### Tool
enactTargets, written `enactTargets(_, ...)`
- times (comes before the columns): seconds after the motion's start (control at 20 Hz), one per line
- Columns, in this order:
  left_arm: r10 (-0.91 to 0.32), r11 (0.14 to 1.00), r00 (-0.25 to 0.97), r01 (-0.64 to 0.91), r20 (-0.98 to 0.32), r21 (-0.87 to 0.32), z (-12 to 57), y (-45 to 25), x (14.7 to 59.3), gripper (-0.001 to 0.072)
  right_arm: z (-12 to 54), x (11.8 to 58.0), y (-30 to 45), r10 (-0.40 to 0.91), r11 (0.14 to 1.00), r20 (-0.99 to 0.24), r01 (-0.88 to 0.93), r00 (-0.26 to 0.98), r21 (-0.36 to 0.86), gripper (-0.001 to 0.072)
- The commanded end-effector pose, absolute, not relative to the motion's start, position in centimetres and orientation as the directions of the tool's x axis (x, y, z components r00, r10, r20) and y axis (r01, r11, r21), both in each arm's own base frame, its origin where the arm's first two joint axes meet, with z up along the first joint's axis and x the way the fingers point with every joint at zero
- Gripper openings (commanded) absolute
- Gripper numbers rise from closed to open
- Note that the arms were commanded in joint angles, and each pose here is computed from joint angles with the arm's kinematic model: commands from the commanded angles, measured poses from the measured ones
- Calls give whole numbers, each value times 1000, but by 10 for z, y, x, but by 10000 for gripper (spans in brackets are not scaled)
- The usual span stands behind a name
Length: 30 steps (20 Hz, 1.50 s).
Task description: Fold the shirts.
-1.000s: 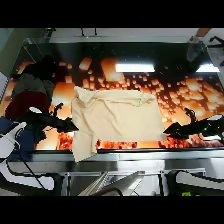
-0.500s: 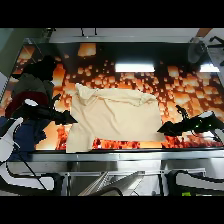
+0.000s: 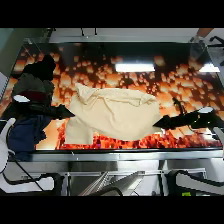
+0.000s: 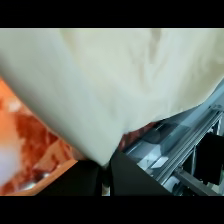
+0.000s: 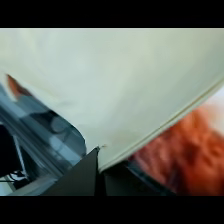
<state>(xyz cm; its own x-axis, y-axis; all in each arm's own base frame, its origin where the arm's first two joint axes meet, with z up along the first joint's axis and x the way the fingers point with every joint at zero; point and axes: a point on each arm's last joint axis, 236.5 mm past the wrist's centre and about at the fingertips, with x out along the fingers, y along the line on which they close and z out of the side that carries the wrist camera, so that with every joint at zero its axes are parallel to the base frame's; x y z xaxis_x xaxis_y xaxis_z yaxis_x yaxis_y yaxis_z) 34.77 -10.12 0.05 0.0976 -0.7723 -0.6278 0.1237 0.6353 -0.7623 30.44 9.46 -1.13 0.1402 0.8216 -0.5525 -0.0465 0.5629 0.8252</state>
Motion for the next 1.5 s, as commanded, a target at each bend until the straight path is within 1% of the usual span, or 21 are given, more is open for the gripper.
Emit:
enactTargets(0.0, -829, 559, 271, 352, -490, -751, 132, -102, 350, 20, 152, 332, 110, 897, 409, -283, -394, 341, 823, 18)
enactTargets(0.05, -841, 539, 326, 445, -432, -715, 184, -103, 343, 20, 217, 331, 110, 882, 428, -206, -540, 423, 725, 18)
enactTargets(0.1, -834, 549, 396, 525, -385, -650, 237, -102, 332, 20, 273, 325, 107, 843, 493, -154, -625, 515, 605, 18)
enactTargets(0.15, -800, 597, 475, 577, -367, -557, 281, -97, 319, 21, 328, 314, 102, 775, 594, -103, -664, 623, 455, 18)
enactTargets(0.25, -705, 709, 628, 624, -329, -328, 359, -91, 285, 21, 419, 277, 95, 627, 755, 40, -620, 778, 212, 18)
enactTargets(0.3, -651, 757, 697, 622, -301, -200, 393, -92, 265, 21, 448, 256, 94, 563, 815, 90, -570, 821, 103, 18)
enactTargets(0.4, -532, 835, 813, 550, -238, 12, 442, -94, 233, 21, 482, 221, 99, 462, 887, 141, -457, 875, -72, 19)
enactTargets(0.45, -474, 861, 853, 501, -218, 86, 457, -93, 224, 21, 491, 209, 102, 424, 904, 153, -407, 893, -131, 18)
enactTargets(0.55, -406, 887, 894, 436, -191, 156, 473, -91, 217, 21, 500, 201, 100, 375, 921, 176, -344, 910, -181, 17)
enactTargets(0.6, -397, 890, 894, 430, -207, 152, 471, -85, 222, 21, 494, 207, 93, 355, 928, 156, -326, 922, -180, 17)
enactTargets(0.65, -408, 887, 880, 445, -243, 120, 462, -77, 230, 20, 483, 217, 87, 363, 927, 117, -347, 924, -140, 17)
enactTargets(0.75, -442, 886, 845, 465, -300, 4, 436, -55, 256, 21, 447, 244, 75, 420, 907, 18, -420, 907, -18, 15)
enactTargets(0.8, -485, 870, 813, 487, -322, -80, 417, -46, 273, 21, 423, 259, 66, 443, 896, -35, -441, 896, 53, 15)
enactTargets(0.85, -536, 842, 768, 515, -350, -159, 395, -41, 289, 21, 399, 276, 57, 464, 882, -72, -453, 883, 128, 15)
enactTargets(0.95, -642, 765, 624, 561, -446, -316, 333, -47, 319, 21, 339, 307, 54, 539, 830, -154, -492, 828, 261, 15)
enactTargets(1.05, -688, 716, 471, 563, -552, -412, 258, -67, 355, 21, 266, 339, 64, 603, 780, -242, -499, 760, 377, 15)
enactTargets(1.1, -675, 723, 422, 540, -605, -431, 219, -73, 374, 22, 226, 356, 64, 593, 788, -302, -461, 746, 409, 15)
enactTargets(1.15, -646, 744, 380, 509, -662, -434, 179, -76, 392, 22, 181, 375, 58, 553, 818, -381, -396, 741, 417, 15)
enactTargets(1.25, -561, 806, 331, 426, -759, -410, 102, -71, 432, 21, 103, 409, 37, 469, 867, -507, -268, 723, 420, 15)
enactTargets(1.35, -545, 817, 283, 391, -789, -423, 43, -73, 460, 22, 48, 435, 27, 459, 861, -564, -188, 686, 472, 16)
enactTargets(1.45, -534, 819, 231, 381, -814, -429, 0, -75, 484, 21, 12, 462, 29, 508, 815, -551, -163, 661, 556, 16)
